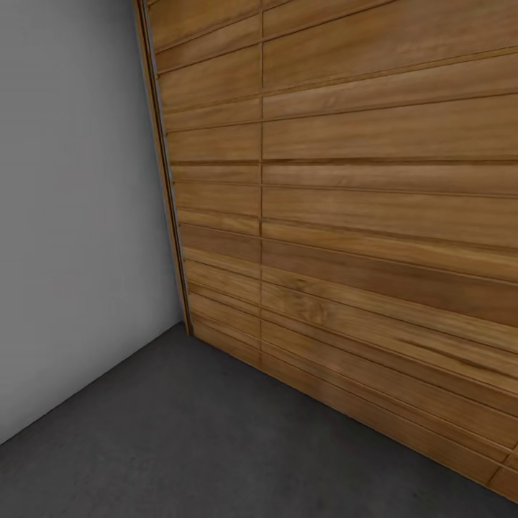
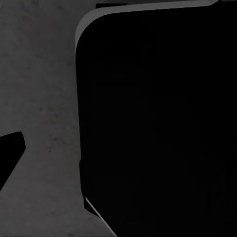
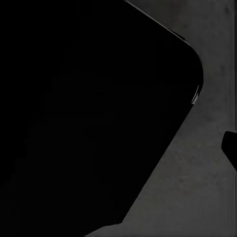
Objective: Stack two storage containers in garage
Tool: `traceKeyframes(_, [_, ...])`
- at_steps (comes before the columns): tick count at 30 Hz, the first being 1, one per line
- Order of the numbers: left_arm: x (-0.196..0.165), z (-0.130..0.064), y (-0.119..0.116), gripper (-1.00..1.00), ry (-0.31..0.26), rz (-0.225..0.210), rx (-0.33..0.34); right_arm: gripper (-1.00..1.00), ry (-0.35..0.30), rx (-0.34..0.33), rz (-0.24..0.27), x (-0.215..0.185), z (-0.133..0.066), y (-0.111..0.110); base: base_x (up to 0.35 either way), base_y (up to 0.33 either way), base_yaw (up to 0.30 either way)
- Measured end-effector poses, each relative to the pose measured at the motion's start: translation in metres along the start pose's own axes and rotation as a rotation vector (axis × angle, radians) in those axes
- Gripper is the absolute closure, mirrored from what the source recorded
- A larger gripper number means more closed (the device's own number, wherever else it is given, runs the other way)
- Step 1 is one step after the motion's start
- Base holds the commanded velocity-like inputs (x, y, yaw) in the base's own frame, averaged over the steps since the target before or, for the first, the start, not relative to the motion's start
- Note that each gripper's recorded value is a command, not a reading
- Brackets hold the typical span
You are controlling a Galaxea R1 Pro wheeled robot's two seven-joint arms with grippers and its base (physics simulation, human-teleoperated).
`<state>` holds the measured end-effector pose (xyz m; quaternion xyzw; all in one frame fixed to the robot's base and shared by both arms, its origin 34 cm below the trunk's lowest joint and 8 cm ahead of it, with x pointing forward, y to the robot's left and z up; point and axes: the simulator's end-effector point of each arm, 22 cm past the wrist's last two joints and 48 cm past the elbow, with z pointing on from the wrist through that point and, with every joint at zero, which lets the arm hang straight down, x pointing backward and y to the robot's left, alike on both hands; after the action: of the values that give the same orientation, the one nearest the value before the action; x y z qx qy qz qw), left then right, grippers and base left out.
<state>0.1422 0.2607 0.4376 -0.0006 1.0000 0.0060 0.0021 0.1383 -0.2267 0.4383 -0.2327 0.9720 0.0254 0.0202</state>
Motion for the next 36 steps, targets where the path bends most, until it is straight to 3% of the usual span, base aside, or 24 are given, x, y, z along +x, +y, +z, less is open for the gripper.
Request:
traceKeyframes(19, [0.0,0.0,0.0,-1.0,0.0,0.001,0.0,-1.0,-0.001,0.005,-0.004,0.0008,-0.0001,-0.0029,0.0,0.0,0.008])
traceKeyframes(36, [0.0001,0.0,0.0,-1.0,0.0,0.0,0.0,-1.0,-0.018,-0.003,0.001,-0.0055,0.0001,0.0036,0.0,0.0,0.269])
